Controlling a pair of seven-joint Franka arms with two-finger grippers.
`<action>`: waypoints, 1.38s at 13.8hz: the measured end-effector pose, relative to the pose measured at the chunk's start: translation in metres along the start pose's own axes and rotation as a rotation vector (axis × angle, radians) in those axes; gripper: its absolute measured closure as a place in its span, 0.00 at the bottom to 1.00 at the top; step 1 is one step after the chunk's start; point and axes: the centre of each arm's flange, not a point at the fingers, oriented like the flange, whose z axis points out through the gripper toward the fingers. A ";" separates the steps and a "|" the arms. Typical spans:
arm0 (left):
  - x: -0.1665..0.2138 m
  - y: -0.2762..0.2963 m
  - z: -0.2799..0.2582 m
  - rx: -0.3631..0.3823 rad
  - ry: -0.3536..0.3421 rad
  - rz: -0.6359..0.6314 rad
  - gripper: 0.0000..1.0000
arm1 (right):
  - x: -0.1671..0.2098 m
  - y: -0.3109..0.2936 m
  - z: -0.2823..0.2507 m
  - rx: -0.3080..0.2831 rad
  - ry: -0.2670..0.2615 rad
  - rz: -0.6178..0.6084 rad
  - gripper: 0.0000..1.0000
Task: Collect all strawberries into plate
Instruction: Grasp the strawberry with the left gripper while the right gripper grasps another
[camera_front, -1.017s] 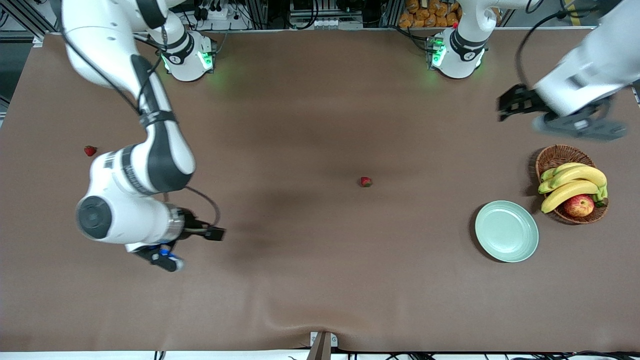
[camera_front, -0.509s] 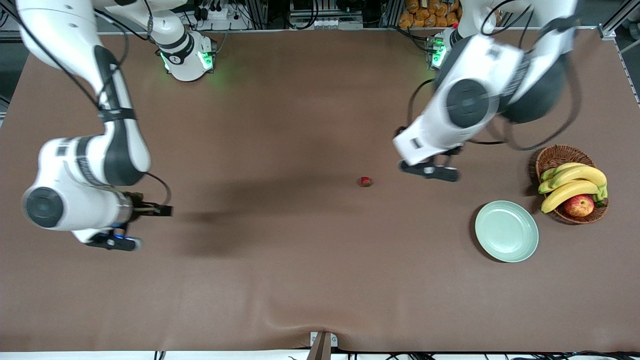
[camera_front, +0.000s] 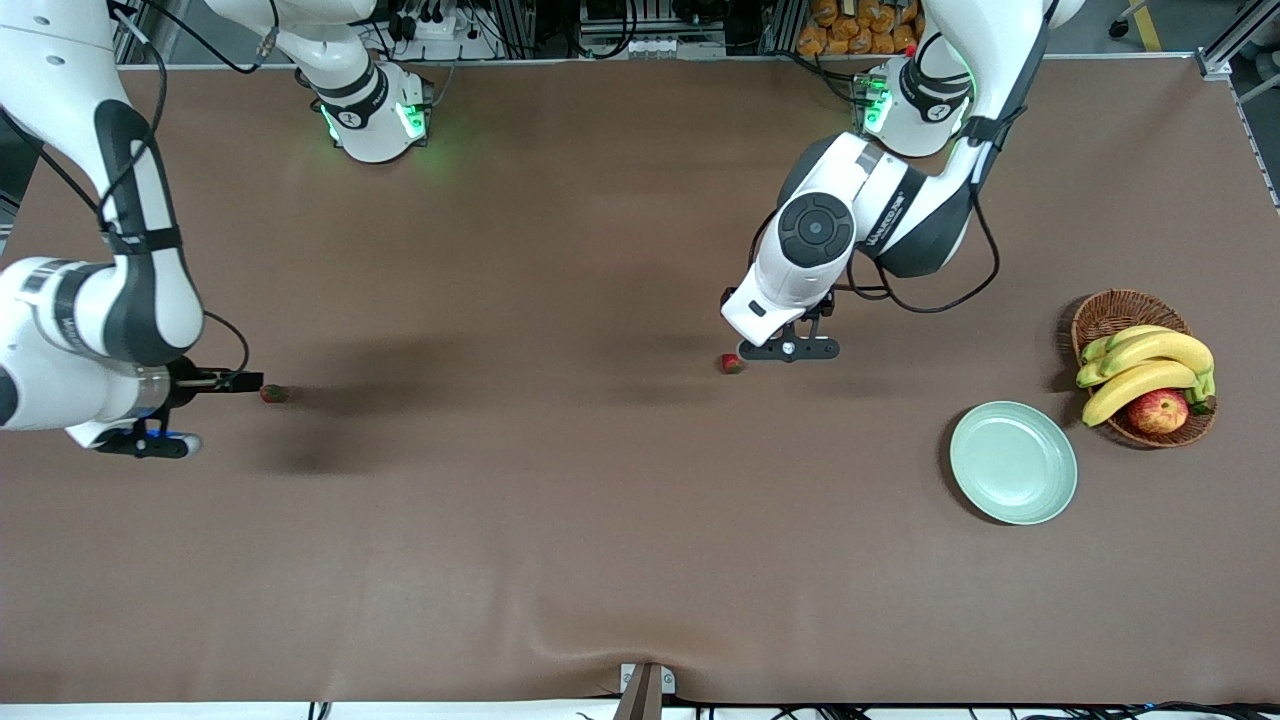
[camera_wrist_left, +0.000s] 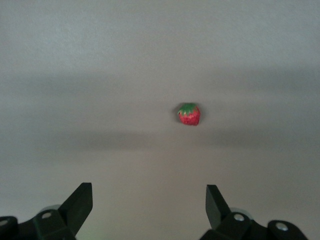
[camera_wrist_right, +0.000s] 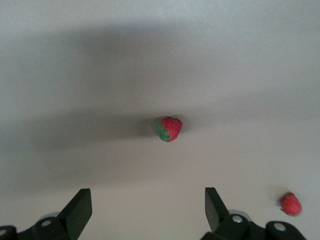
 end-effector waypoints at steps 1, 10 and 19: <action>-0.001 0.001 0.009 -0.008 0.010 -0.051 0.00 | -0.003 -0.001 0.021 -0.002 0.016 -0.006 0.00; 0.011 0.034 0.101 -0.099 0.061 -0.386 0.00 | -0.010 0.019 0.075 -0.010 0.119 -0.037 0.00; 0.016 0.035 0.130 -0.109 0.061 -0.429 0.02 | -0.003 0.022 0.105 -0.012 0.132 -0.049 0.41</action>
